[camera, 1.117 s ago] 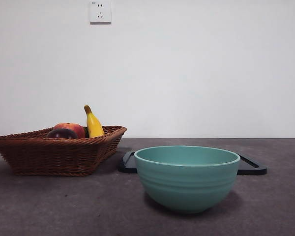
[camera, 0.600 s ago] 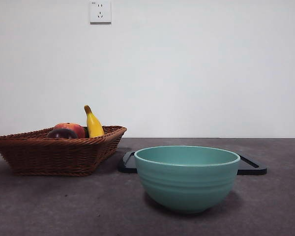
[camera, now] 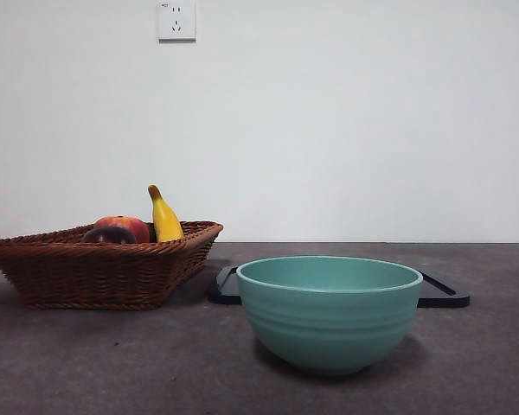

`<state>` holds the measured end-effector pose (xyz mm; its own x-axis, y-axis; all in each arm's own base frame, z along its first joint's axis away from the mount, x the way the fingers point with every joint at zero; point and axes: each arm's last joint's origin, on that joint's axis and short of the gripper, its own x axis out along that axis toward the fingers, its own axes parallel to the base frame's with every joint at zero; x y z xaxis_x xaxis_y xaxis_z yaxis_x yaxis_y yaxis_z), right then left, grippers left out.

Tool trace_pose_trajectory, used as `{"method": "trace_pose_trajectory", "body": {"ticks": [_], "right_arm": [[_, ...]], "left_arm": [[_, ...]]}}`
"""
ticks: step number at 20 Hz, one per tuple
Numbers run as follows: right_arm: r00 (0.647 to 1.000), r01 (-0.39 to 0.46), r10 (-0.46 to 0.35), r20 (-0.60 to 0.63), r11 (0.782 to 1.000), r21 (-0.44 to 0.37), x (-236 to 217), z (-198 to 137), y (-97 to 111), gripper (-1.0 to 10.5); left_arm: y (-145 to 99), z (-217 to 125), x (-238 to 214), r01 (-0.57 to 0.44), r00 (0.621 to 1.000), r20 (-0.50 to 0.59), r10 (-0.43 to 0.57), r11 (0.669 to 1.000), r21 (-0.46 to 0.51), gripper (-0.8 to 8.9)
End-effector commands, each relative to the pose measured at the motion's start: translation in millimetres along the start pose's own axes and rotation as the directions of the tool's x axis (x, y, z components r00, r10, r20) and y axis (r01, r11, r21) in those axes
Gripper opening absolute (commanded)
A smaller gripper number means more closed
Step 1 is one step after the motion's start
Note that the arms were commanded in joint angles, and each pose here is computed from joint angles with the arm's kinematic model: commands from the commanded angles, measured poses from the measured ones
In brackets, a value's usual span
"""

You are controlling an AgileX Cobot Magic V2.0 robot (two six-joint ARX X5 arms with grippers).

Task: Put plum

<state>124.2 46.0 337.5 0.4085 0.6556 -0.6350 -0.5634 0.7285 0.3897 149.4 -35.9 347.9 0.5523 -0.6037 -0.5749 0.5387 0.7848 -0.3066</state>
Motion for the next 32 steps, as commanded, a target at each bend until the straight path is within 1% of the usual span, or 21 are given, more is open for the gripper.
{"method": "trace_pose_trajectory", "body": {"ticks": [1,4,7,10,13,15,21,26,32], "right_arm": [[1.000,-0.006,0.006,0.018,1.000,-0.020,-2.6,4.6,2.4,3.4],[1.000,-0.006,0.006,0.018,1.000,-0.020,-2.6,4.6,2.4,3.4],[1.000,-0.006,0.006,0.021,1.000,-0.021,-2.6,4.9,2.4,3.4],[1.000,-0.006,0.006,0.024,1.000,-0.023,-2.6,5.3,2.4,3.4],[1.000,-0.005,0.006,0.024,1.000,-0.024,-2.6,5.3,2.4,3.4],[1.000,-0.005,0.006,0.024,1.000,-0.023,-2.6,5.3,2.4,3.4],[1.000,-0.005,0.006,0.024,1.000,-0.020,-2.6,5.3,2.4,3.4],[1.000,-0.005,0.006,0.024,1.000,-0.019,-2.6,5.3,2.4,3.4],[1.000,-0.005,0.006,0.024,1.000,-0.019,-2.6,5.3,2.4,3.4]], "left_arm": [[6.2,14.2,11.1,-0.020,1.000,0.021,0.020,1.000,-0.002,4.91],[19.4,24.8,36.3,-0.079,0.997,0.002,0.079,0.997,0.003,4.94],[34.6,34.8,68.9,-0.173,0.985,-0.014,0.174,0.985,0.020,4.94],[47.0,40.0,99.8,-0.214,0.976,-0.028,0.215,0.976,0.036,4.95],[61.5,38.2,131.6,-0.251,0.964,-0.077,0.256,0.965,0.069,4.95],[69.2,34.4,150.1,-0.254,0.958,-0.115,0.263,0.964,0.083,4.95],[86.3,21.1,190.9,-0.243,0.946,-0.200,0.255,0.966,0.084,4.95],[95.0,14.5,208.6,-0.238,0.941,-0.223,0.253,0.967,0.093,4.95],[98.2,8.0,219.6,-0.231,0.935,-0.255,0.247,0.969,0.090,4.94]]}}
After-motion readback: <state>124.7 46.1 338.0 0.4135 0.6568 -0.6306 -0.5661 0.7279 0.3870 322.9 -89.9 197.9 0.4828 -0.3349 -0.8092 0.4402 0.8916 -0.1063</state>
